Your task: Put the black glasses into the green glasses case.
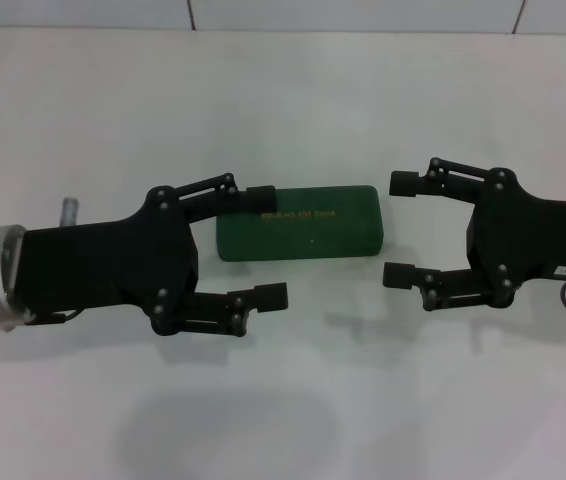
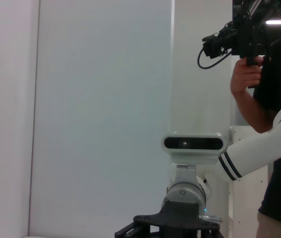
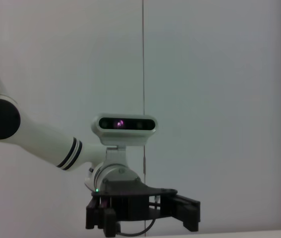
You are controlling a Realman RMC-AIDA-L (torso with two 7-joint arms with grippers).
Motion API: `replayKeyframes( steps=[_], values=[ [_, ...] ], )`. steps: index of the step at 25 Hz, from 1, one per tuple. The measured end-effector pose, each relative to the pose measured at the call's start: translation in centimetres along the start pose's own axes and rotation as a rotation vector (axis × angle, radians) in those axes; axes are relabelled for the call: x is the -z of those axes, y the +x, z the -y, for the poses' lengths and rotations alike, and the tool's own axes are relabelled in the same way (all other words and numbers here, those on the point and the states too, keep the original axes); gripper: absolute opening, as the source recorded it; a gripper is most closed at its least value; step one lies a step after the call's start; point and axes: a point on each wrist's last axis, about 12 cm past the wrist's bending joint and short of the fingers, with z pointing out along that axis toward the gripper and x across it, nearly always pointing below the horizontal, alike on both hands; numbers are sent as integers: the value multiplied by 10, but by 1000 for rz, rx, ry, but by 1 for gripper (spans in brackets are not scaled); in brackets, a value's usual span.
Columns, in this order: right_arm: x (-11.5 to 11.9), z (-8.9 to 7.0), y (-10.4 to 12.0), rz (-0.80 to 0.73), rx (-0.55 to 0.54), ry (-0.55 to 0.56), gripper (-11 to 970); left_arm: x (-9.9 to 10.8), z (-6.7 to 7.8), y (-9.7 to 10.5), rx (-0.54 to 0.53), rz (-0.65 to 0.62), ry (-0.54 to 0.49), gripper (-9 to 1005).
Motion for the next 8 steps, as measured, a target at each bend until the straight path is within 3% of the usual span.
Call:
replayKeyframes(
  steps=[8],
  values=[
    [-2, 2, 2, -13, -3, 13, 883, 1, 0, 0, -10, 5, -7, 894]
  ],
)
